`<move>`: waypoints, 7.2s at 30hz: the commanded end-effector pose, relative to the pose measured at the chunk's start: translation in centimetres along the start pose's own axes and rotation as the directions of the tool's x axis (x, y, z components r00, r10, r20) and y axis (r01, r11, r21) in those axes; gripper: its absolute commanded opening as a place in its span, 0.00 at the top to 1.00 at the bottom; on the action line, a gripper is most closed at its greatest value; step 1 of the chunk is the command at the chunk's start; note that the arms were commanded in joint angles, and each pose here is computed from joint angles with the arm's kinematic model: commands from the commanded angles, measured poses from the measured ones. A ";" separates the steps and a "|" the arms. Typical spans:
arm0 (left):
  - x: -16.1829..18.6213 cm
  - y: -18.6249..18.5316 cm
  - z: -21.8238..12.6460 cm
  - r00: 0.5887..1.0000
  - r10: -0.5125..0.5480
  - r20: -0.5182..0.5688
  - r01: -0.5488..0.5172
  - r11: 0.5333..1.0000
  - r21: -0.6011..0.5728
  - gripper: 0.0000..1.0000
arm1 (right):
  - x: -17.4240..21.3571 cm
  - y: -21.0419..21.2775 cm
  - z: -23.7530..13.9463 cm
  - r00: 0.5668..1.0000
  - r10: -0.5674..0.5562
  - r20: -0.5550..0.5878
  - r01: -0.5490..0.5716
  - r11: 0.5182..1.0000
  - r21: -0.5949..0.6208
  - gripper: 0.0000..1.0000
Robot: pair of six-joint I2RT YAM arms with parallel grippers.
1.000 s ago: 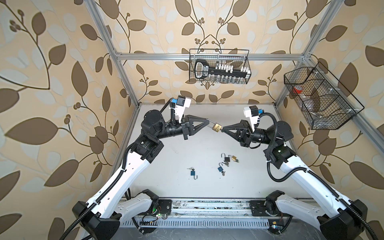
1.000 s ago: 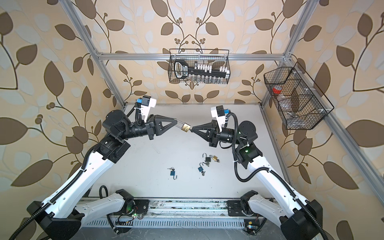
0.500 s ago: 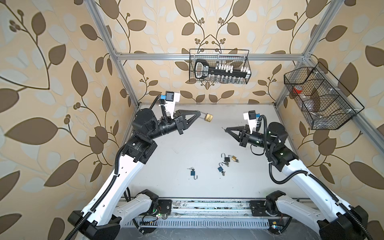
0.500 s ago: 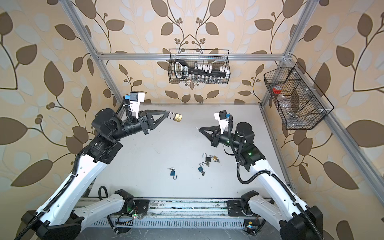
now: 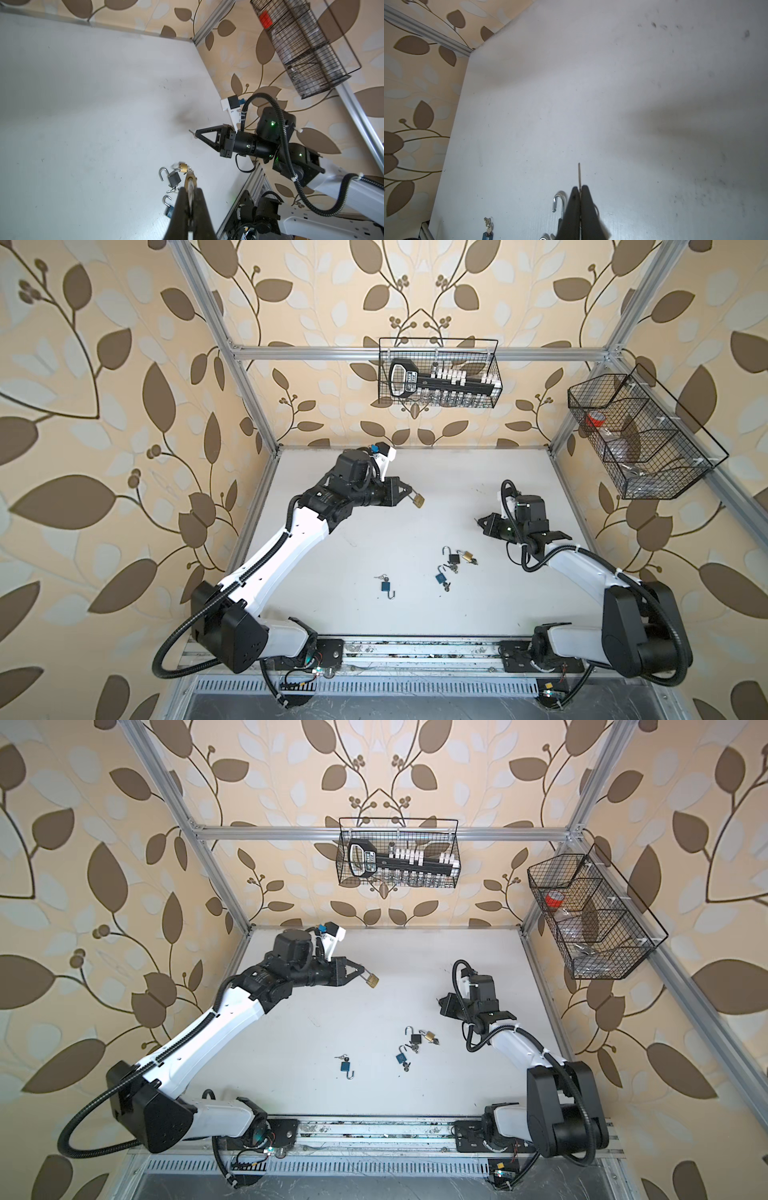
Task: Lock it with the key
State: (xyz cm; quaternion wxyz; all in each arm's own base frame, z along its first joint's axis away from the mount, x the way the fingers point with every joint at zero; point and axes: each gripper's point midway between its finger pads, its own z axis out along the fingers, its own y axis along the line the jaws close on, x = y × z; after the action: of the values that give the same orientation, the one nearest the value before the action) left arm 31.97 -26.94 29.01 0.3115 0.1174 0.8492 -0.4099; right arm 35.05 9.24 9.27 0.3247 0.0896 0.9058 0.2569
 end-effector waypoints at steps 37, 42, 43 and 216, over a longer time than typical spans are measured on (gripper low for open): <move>-2.5 -1.2 2.9 0.994 -0.097 -0.041 0.103 0.974 0.201 1.00 | -2.1 16.0 -9.6 0.737 -0.563 0.374 0.637 0.763 -0.108 0.39; -1.7 -2.0 3.6 0.994 -0.087 -0.074 0.102 0.967 0.233 1.00 | -0.9 20.3 -10.5 0.669 -0.636 0.385 0.726 0.671 -0.151 0.32; -1.4 -2.3 3.7 0.994 -0.078 -0.079 0.094 0.968 0.234 1.00 | -0.9 20.7 -10.3 0.662 -0.653 0.366 0.735 0.661 -0.150 0.32; 10.7 6.4 4.4 0.976 -0.205 -0.078 0.189 0.967 -0.174 0.04 | 9.6 -0.2 0.8 0.795 -0.263 -0.547 0.475 0.830 0.291 0.59</move>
State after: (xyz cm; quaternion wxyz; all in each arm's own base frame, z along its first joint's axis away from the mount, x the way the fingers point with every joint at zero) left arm 28.39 -26.96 15.06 0.2215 0.0298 0.9101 -0.3488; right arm 27.17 12.57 3.28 0.1004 -0.0876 0.9910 0.0127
